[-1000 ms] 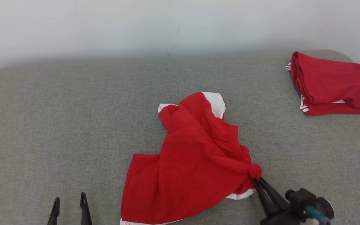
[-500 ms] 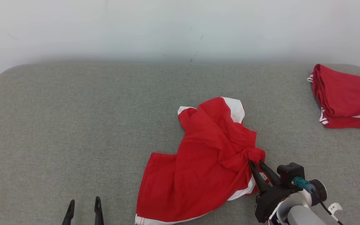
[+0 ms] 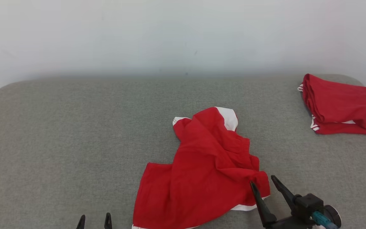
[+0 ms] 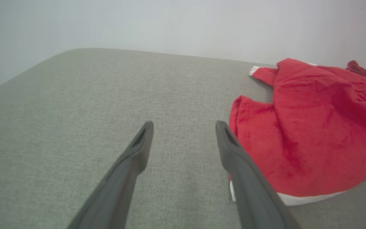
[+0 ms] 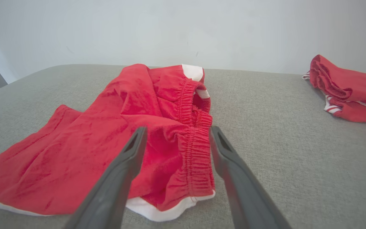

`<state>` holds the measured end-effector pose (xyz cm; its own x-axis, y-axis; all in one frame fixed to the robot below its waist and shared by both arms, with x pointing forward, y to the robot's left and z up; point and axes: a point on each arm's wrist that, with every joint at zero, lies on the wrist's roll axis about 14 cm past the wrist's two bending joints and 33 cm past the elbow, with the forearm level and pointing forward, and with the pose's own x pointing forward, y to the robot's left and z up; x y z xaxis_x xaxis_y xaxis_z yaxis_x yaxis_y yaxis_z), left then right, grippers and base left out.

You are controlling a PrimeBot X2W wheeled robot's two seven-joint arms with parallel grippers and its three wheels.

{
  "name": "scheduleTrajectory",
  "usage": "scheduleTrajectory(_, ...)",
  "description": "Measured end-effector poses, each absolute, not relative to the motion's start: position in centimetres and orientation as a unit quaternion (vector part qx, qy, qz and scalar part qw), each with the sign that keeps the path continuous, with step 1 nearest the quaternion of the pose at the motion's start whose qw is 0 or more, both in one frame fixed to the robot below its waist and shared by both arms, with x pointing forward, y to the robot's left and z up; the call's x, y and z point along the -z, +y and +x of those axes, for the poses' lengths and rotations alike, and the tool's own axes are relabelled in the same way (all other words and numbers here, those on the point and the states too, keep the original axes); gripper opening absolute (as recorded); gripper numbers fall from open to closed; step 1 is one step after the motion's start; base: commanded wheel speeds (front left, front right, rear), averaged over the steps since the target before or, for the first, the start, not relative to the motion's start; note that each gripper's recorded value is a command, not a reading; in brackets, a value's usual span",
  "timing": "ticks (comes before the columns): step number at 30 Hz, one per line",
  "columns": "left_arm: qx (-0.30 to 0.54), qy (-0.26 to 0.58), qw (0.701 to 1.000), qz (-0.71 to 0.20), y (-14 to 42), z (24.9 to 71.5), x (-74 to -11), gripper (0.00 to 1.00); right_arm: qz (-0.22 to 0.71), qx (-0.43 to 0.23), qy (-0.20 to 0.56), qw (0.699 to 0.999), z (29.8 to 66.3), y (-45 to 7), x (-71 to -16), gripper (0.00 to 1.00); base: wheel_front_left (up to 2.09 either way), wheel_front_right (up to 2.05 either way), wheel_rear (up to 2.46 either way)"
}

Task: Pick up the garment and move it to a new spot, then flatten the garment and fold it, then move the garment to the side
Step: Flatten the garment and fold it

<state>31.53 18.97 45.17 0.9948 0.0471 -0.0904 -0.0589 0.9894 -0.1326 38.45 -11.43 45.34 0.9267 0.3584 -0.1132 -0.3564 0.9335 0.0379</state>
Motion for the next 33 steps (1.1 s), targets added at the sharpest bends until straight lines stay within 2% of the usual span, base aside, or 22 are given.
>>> scheduleTrajectory(5,0.003,0.049,0.997,-0.064,17.5,32.0,-44.9,1.0,0.009,-0.175,0.05,0.983,36.8,-12.5,-45.7,1.0,0.0,0.0,0.0)
scheduleTrajectory(13,0.087,0.104,0.99,-0.032,13.8,30.6,-41.9,1.0,-0.021,-0.165,0.097,0.981,34.8,-14.9,-42.8,1.0,0.0,0.0,0.0)
scheduleTrajectory(20,0.099,0.149,0.984,-0.02,14.0,29.9,-39.3,1.0,-0.053,-0.17,0.118,0.977,35.7,-15.8,-41.7,1.0,0.0,0.0,0.0)
scheduleTrajectory(33,0.134,0.174,0.976,-0.018,12.6,31.4,-37.9,1.0,-0.115,-0.239,0.153,0.952,37.0,-14.8,-40.0,1.0,0.0,0.0,0.0)
